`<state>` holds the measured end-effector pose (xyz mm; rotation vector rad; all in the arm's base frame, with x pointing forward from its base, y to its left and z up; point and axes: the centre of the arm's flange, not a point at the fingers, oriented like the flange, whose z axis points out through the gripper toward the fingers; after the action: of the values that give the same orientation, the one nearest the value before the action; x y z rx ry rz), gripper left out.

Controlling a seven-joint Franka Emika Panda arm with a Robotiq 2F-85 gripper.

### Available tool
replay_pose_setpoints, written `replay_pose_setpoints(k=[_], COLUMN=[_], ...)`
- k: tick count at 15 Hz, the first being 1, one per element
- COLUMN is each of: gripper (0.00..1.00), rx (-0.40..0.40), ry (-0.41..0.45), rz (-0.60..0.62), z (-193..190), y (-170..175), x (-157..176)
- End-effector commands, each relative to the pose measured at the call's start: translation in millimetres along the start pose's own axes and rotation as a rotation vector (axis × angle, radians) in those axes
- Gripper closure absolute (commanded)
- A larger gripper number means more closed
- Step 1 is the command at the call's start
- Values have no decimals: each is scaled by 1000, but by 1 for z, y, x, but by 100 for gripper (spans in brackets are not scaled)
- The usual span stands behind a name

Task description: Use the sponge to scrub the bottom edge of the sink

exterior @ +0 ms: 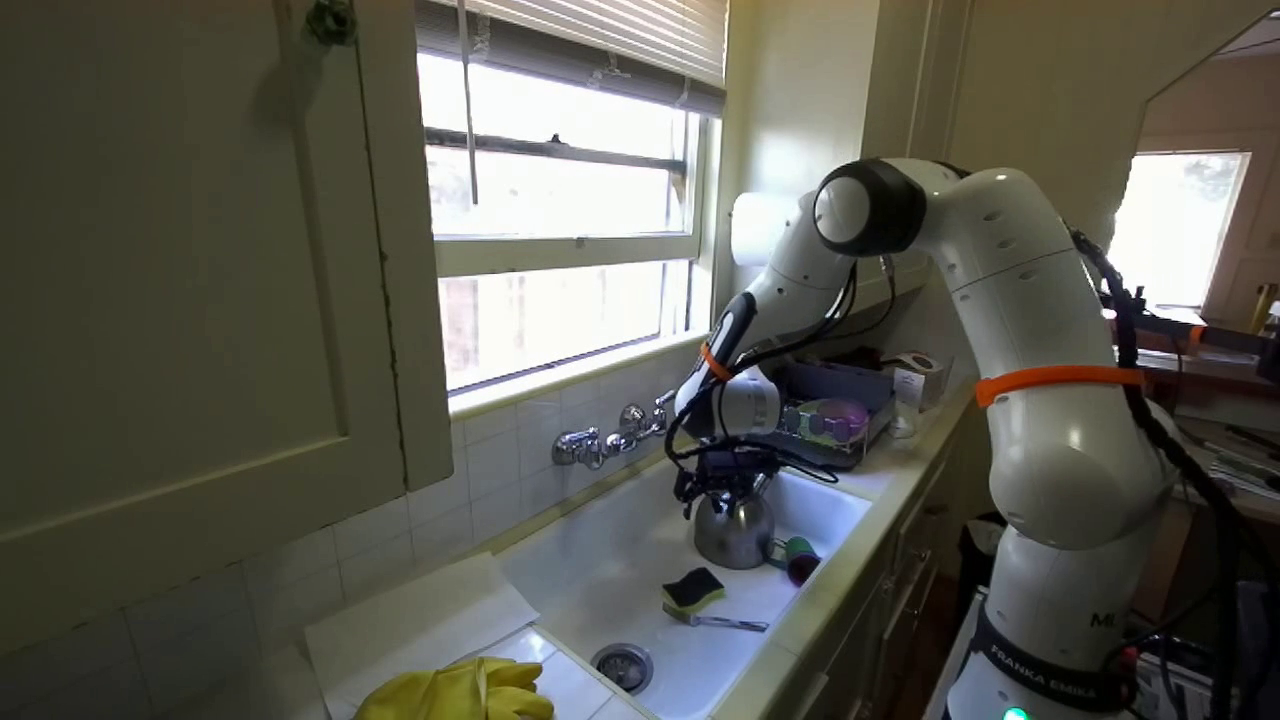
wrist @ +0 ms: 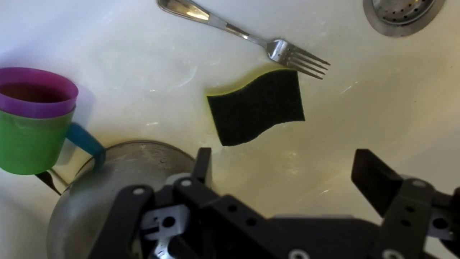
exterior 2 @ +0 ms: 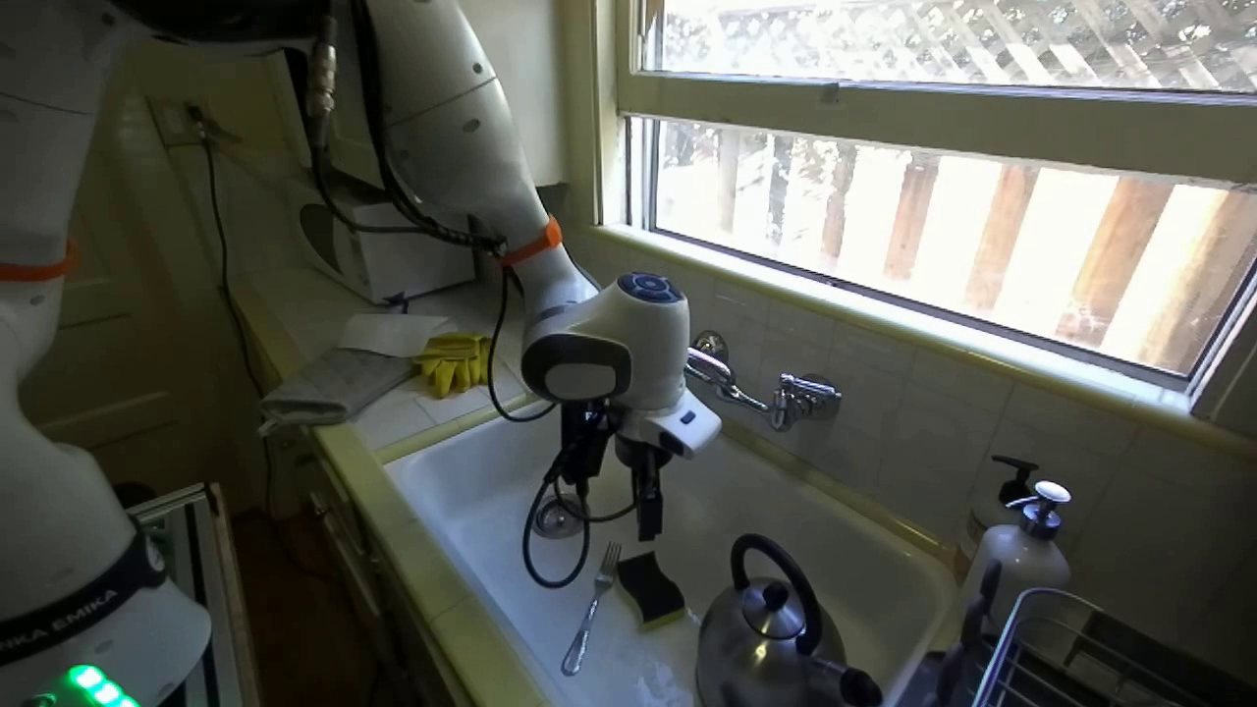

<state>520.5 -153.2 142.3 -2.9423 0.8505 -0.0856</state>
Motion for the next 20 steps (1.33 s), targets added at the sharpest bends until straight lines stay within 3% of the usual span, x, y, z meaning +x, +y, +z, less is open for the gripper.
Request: replay_pose_setpoints(k=[1,6,11,18,20], gripper=[0,0,0,0,27], rx=[-5,-16,-41,-56,-59], ry=[40,73,39,22,22], rz=[0,-7,-7,22,18], z=[54,109,153,186,194], y=[-14,-15,-16,-16,-17], x=[23,30,34,42,44])
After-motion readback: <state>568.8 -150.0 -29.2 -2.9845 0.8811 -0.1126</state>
